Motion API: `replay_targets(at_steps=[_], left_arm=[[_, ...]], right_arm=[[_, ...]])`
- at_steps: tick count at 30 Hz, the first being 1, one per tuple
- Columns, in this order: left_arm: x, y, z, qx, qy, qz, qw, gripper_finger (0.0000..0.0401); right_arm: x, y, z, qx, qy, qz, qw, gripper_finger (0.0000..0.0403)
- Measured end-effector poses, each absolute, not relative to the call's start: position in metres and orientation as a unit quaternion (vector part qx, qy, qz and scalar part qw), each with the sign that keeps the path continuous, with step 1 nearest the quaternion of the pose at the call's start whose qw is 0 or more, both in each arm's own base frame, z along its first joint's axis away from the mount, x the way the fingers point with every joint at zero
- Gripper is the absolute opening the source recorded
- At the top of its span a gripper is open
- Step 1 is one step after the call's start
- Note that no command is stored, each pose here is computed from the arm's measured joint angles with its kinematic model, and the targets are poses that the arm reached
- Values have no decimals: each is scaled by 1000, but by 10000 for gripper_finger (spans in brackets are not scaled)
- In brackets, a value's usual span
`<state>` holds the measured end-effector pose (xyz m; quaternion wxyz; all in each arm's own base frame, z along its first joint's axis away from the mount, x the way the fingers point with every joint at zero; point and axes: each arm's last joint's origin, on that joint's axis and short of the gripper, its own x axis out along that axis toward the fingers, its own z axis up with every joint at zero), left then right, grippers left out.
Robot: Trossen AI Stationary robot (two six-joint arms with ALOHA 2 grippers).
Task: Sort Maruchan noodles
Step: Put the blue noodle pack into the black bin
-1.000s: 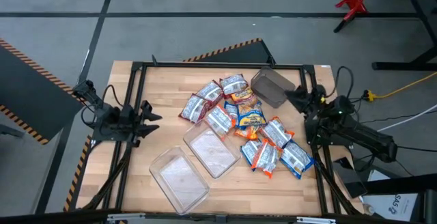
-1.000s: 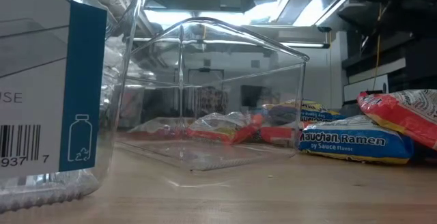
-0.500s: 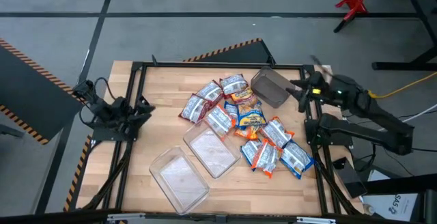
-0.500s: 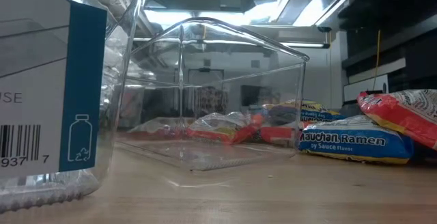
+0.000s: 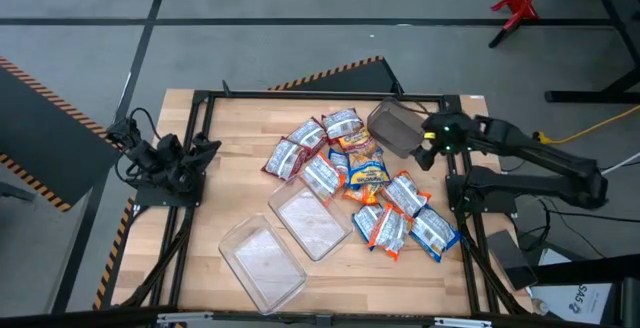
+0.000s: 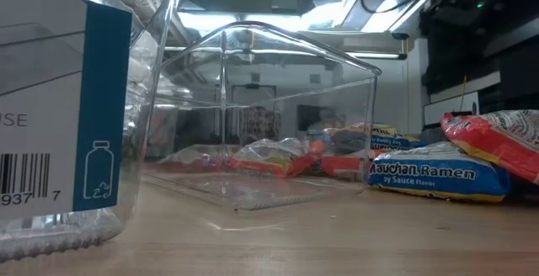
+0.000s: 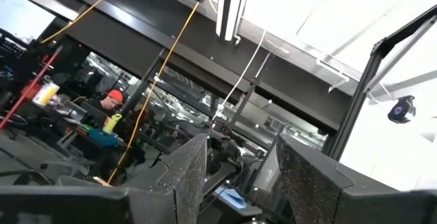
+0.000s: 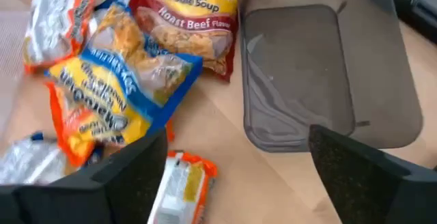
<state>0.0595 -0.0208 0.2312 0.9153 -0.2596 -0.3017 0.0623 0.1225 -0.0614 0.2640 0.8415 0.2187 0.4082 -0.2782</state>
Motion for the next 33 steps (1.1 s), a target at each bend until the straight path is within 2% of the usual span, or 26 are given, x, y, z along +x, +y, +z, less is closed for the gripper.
replay_targets(at_steps=[5,13,20,33], left_arm=[[60,-21,231,-258,-300,63,916,172],[62,-23,228,-228,-284,65,929,172],[63,-24,228,-223,-284,50,931,172],[63,-25,228,-232,-286,37,929,172]], right_arm=[[141,-68,258,249,397,-288,835,359],[186,-60,247,268,372,-269,847,359],[221,-38,223,242,387,-277,846,358],[250,-22,179,235,425,-332,808,358]])
